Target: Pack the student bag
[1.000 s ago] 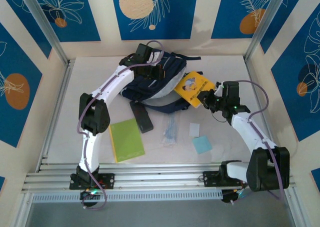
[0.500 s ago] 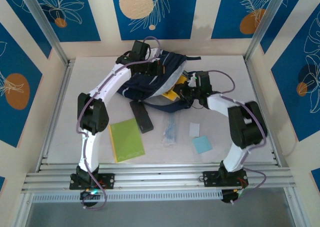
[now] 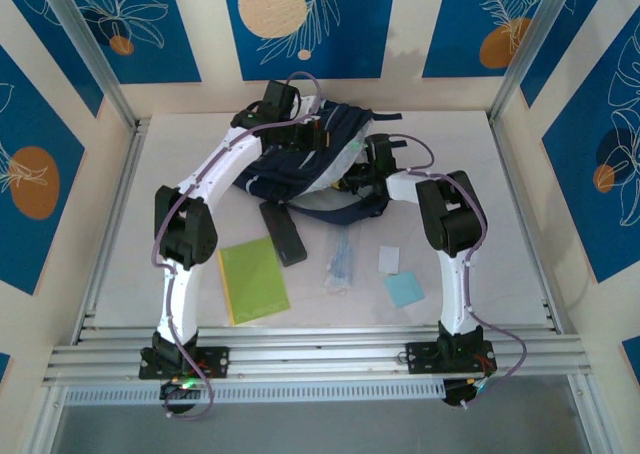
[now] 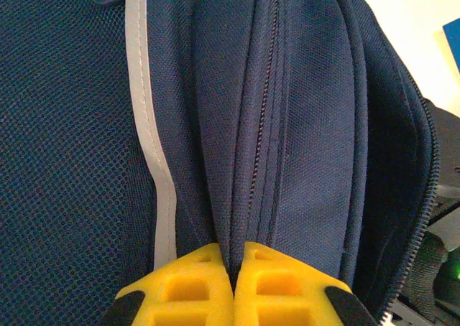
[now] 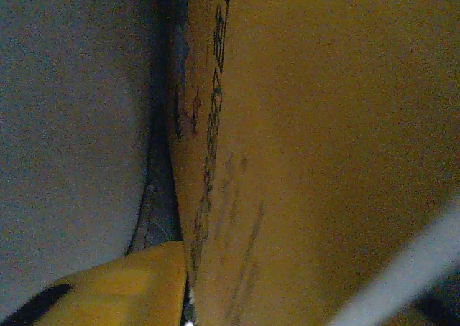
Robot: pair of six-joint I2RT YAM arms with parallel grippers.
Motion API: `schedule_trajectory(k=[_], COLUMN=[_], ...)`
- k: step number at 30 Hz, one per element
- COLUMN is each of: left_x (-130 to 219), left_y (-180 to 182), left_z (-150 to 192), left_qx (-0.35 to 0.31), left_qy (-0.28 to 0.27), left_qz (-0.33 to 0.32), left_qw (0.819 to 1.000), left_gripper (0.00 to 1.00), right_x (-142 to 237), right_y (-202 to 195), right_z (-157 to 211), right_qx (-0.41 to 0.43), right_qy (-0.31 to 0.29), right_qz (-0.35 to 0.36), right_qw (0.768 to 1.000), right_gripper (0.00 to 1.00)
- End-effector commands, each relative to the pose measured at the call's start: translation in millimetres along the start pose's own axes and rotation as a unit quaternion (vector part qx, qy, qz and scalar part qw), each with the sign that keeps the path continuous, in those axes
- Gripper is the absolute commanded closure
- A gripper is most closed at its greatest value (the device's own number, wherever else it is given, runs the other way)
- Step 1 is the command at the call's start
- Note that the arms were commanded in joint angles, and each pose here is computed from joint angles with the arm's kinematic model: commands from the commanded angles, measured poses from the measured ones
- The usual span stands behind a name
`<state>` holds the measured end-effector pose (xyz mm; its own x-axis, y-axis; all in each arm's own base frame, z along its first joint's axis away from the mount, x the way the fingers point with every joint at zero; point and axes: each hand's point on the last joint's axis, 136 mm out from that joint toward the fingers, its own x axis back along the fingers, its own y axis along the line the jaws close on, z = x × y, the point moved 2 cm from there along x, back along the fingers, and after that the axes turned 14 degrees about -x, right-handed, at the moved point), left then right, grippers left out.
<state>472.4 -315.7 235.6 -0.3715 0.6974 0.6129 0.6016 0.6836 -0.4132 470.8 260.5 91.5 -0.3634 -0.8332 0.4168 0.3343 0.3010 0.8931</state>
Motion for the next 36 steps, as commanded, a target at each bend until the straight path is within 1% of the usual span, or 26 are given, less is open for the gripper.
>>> schedule_trajectory(k=[1,3,7,10,13,14,16,18,19,22,23,28,30,32,36], left_x=[26,23,14,6,-3,-4,-3,3,8,30,40,83,98,113,133], left_y=[-12,-7,1,9,16,15,15,16,18,20,21,28,32,35,37], left_z=[-30,-28,-22,-12,2,6,16,31,41,72,83,140,165,192,250], left_qx=[-0.036,-0.029,-0.02,-0.016,0.0,0.005,0.015,0.027,0.033,0.044,0.046,0.074,0.088,0.105,0.147], left_qy=[-0.061,-0.062,-0.055,-0.045,-0.029,-0.024,-0.014,-0.006,-0.002,0.01,0.015,0.035,0.048,0.066,0.103], left_qz=[0.004,0.001,-0.01,-0.019,-0.023,-0.02,-0.02,-0.028,-0.037,-0.069,-0.081,-0.143,-0.168,-0.193,-0.221], left_qw=[0.997,0.998,0.998,0.999,0.999,0.999,1.0,0.999,0.999,0.997,0.996,0.986,0.981,0.973,0.959], left_gripper=[1.0,1.0,1.0,1.0,1.0,0.89,0.66,0.47,0.4,0.28,0.26,0.24,0.24,0.24,0.25], right_x=[34,56,102,130,145,146,144,139,135,120,114,83,70,58,41], right_y=[10,1,-16,-24,-32,-33,-33,-35,-38,-44,-44,-45,-49,-54,-55], right_z=[18,26,45,65,97,109,133,153,164,189,197,225,234,242,257], right_qx=[0.015,0.01,0.008,0.033,0.073,0.085,0.109,0.128,0.14,0.163,0.174,0.228,0.243,0.269,0.305], right_qy=[0.013,0.008,-0.003,-0.005,0.002,0.008,0.024,0.035,0.038,0.055,0.064,0.104,0.112,0.105,0.13], right_qz=[0.008,0.028,0.068,0.107,0.156,0.164,0.172,0.185,0.194,0.202,0.202,0.222,0.24,0.274,0.293], right_qw=[1.0,1.0,0.998,0.994,0.985,0.983,0.979,0.974,0.97,0.964,0.962,0.942,0.933,0.917,0.897], right_gripper=[0.53,0.49,0.47,0.46,0.46,0.46,0.46,0.46,0.46,0.46,0.45,0.46,0.46,0.46,0.47])
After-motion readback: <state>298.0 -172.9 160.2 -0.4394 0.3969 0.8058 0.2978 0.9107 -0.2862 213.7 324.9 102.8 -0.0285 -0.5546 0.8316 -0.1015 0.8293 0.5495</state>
